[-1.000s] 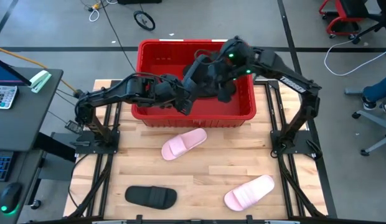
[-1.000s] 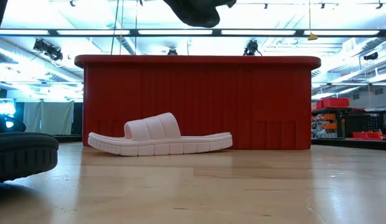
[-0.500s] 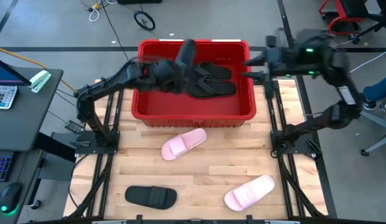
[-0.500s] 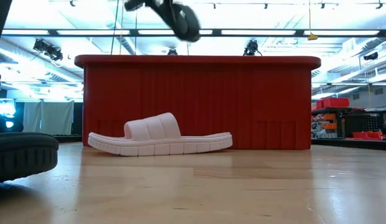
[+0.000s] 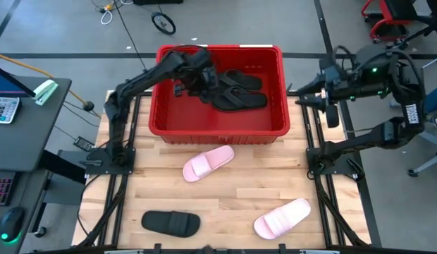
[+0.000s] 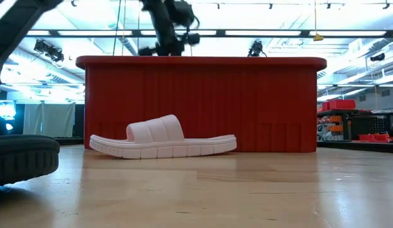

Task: Pick and place slides into bin
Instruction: Put the right black slide into the red bin, then put the black slide into the red bin

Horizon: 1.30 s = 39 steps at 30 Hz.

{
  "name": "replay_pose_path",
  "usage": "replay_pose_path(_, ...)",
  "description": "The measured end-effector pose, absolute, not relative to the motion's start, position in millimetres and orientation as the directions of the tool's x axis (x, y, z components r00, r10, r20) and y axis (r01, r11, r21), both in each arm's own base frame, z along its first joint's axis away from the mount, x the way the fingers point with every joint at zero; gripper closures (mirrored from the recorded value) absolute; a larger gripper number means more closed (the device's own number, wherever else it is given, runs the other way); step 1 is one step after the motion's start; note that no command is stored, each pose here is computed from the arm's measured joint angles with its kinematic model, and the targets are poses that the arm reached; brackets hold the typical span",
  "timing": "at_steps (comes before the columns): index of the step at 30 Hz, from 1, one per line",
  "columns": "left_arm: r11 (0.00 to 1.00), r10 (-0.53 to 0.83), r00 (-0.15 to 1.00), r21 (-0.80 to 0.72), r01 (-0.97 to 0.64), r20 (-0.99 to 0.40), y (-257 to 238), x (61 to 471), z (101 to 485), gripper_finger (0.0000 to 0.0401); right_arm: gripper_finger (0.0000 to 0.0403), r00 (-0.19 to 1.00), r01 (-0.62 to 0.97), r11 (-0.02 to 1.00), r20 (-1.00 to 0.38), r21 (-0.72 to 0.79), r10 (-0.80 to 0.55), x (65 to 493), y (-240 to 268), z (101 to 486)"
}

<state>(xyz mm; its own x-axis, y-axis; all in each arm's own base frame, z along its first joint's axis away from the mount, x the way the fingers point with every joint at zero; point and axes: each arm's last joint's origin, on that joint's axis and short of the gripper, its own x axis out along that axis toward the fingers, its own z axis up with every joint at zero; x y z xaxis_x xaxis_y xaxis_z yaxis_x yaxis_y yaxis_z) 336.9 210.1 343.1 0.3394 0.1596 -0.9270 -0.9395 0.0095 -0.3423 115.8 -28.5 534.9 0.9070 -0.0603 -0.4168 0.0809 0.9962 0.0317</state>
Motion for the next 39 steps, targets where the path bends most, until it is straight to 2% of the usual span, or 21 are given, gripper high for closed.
replay_pose_path(8, -0.077, -0.005, 0.202, -0.201, -0.977, -0.979, 245.3, 338.8, 287.9, 0.0351, 0.0255, 0.884, 0.025, 0.998, -0.468, 0.057, 0.004, 121.1, -21.7, 529.7)
replay_pose_path(13, -0.073, 0.024, 0.181, -0.183, -0.98, -0.983, 265.4, 336.4, 272.8, 0.0348, 0.0255, 0.879, -0.007, 0.999, -0.476, 0.05, 0.03, 125.2, -19.1, 528.8)
replay_pose_path(16, -0.039, 0.053, 0.222, -0.225, -0.974, -0.973, 276.1, 339.3, 267.4, 0.0331, 0.0255, 0.876, -0.02, 0.999, -0.481, 0.037, 0.036, 127.8, -18.8, 528.1)
replay_pose_path(19, -0.021, 0.042, 0.215, -0.216, -0.976, -0.976, 281.7, 339.4, 259.3, 0.0318, 0.0255, 0.873, -0.02, 0.999, -0.487, 0.038, 0.036, 130.7, -19.3, 527.3)
replay_pose_path(25, -0.021, -0.077, 0.152, -0.15, -0.988, -0.985, 278.7, 339.3, 241.0, 0.0293, 0.0255, 0.868, -0.024, 0.999, -0.495, 0.032, 0.037, 134.5, -20.1, 526.2)
replay_pose_path(32, -0.026, -0.136, 0.14, -0.137, -0.99, -0.981, 275.4, 336.8, 240.0, 0.0227, 0.0256, 0.868, -0.024, 0.999, -0.496, 0.032, 0.037, 134.9, -20.2, 526.1)
replay_pose_path(34, 0.006, -0.147, 0.126, -0.129, -0.992, -0.981, 274.5, 335.4, 240.5, 0.0209, 0.0258, 0.868, -0.021, 0.999, -0.496, 0.038, 0.037, 134.9, -20.2, 526.1)
replay_pose_path(39, 0.03, -0.163, 0.086, -0.092, -0.995, -0.983, 273.8, 330.5, 240.5, 0.0186, 0.0261, 0.867, -0.013, 0.998, -0.496, 0.054, 0.038, 134.9, -20.1, 526.0)
